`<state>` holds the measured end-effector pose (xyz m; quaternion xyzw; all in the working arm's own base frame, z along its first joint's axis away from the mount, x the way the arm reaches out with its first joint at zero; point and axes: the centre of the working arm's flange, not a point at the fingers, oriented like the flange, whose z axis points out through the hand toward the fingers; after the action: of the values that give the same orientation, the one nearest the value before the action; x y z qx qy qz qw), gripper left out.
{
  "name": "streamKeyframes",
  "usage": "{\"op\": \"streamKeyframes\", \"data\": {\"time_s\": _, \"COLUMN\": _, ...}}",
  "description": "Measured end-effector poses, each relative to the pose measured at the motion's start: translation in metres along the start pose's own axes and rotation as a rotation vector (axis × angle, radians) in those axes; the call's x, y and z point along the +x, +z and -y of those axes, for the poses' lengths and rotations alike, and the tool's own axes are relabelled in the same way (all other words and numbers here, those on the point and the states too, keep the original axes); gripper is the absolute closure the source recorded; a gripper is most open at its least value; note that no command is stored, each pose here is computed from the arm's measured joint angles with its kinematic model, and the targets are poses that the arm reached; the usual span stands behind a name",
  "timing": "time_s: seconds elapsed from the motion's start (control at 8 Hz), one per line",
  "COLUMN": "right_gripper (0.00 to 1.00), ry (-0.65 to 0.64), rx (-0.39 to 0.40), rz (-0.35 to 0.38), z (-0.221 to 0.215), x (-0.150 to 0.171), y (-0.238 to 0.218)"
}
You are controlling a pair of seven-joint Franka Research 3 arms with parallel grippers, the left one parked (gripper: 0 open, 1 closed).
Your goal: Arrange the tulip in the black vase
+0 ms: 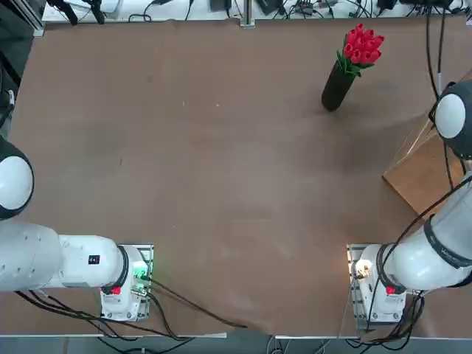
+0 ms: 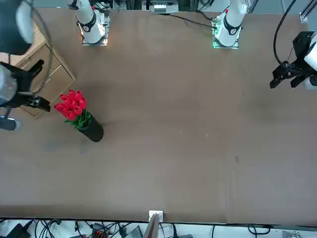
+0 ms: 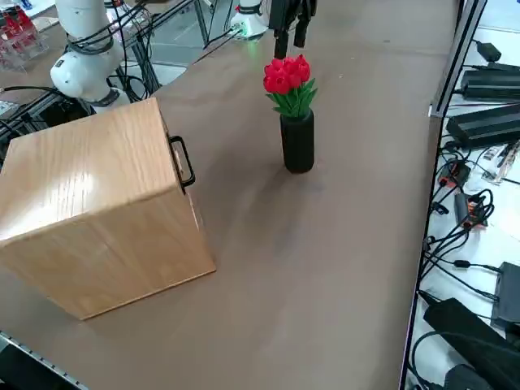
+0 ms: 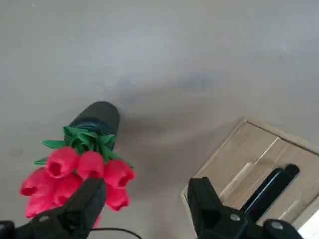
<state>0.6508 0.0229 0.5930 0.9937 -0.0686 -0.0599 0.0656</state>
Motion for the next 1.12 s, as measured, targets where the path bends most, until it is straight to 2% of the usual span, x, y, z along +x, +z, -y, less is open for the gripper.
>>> {"op": "streamKeyframes", "data": {"time_s": 0.38, "right_gripper": 0.00, "ry": -0.049, "rx": 0.085, "rz": 0.003, "z": -0.046, "x": 0.007, "y": 0.004}}
{"op": "streamKeyframes", "data": {"time_s": 0.62, "right_gripper": 0.00, "ry": -0.050, "rx": 0.165, "rz": -0.063, "z": -0.070, "x": 0.007, "y": 0.004}}
{"op": "streamKeyframes", "data": {"time_s": 0.88, "right_gripper": 0.00, "ry": -0.037, "rx": 0.187, "rz": -0.130, "z": -0.077, "x": -0.008, "y": 0.005}}
{"op": "streamKeyframes", "data": {"time_s": 1.12, "right_gripper": 0.00, "ry": -0.046, "rx": 0.193, "rz": -0.155, "z": -0.075, "x": -0.032, "y": -0.007}}
